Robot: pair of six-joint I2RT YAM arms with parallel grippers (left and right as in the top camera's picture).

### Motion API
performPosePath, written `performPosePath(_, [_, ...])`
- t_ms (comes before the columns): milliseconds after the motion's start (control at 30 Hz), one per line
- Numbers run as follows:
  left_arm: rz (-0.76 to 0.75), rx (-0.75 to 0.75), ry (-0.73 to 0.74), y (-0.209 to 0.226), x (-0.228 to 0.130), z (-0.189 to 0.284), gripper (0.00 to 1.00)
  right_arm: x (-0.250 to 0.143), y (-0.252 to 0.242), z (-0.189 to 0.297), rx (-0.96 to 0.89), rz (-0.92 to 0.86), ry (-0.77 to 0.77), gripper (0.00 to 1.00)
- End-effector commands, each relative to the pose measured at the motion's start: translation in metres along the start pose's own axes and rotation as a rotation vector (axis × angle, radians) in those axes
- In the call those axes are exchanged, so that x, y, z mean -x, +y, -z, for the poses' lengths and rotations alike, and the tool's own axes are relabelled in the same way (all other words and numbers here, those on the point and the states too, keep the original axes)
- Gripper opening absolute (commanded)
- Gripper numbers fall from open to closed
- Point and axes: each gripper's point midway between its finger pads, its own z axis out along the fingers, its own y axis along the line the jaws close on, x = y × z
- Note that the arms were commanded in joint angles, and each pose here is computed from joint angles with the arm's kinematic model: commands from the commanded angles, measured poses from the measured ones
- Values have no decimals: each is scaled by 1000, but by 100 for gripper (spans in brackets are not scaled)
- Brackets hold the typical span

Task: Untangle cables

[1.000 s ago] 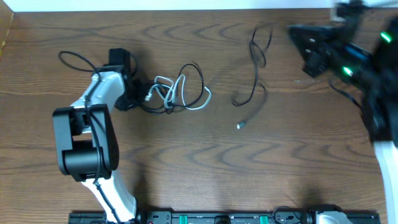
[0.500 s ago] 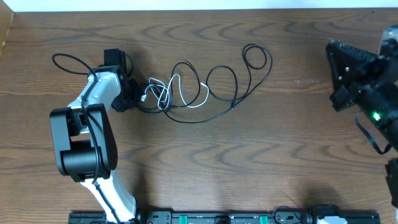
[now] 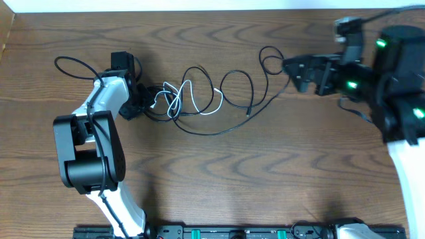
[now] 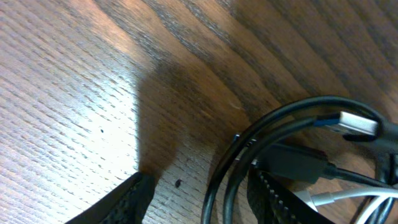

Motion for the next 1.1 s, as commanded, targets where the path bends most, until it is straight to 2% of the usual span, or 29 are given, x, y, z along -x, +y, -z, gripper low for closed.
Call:
performPosePath(0, [2,59,64,16,-18,-19,56,-19,8,-26,62,-140,120,99])
performPosePath(167, [2,59,64,16,-18,-19,57,-54,20,-71,140,-194,313,99])
performPosePath(200, [2,59,64,16,-18,-19,57,-61,21,-78,139,-203,343,89])
performPosePath(267, [2,59,64,16,-18,-19,56,-77,21,-94,124,-241,411,80])
performPosePath(300, [2,59,64,16,-18,-19,57,-86,21,-103,115,-268,448,80])
performPosePath(500, [2,59,64,16,-18,-19,56,-136,28,-150,94,-292,620,81])
performPosePath(700, [2,59,64,16,-18,-19,56,-181,42,-188,154,-116,716,84])
performPosePath(800, [2,59,64,16,-18,-19,56,-197,49,-202,170,-46,737,85])
performPosePath(933, [2,59,64,16,-18,-19,57,-206,55,-214,161,6,727,93])
performPosePath(1000, [2,59,64,16,-18,-19,57,-205,60,-218,174,32,706,93])
performPosePath(1067, [2,59,64,16,-18,-19,56,-201,65,-223,201,94,674,90])
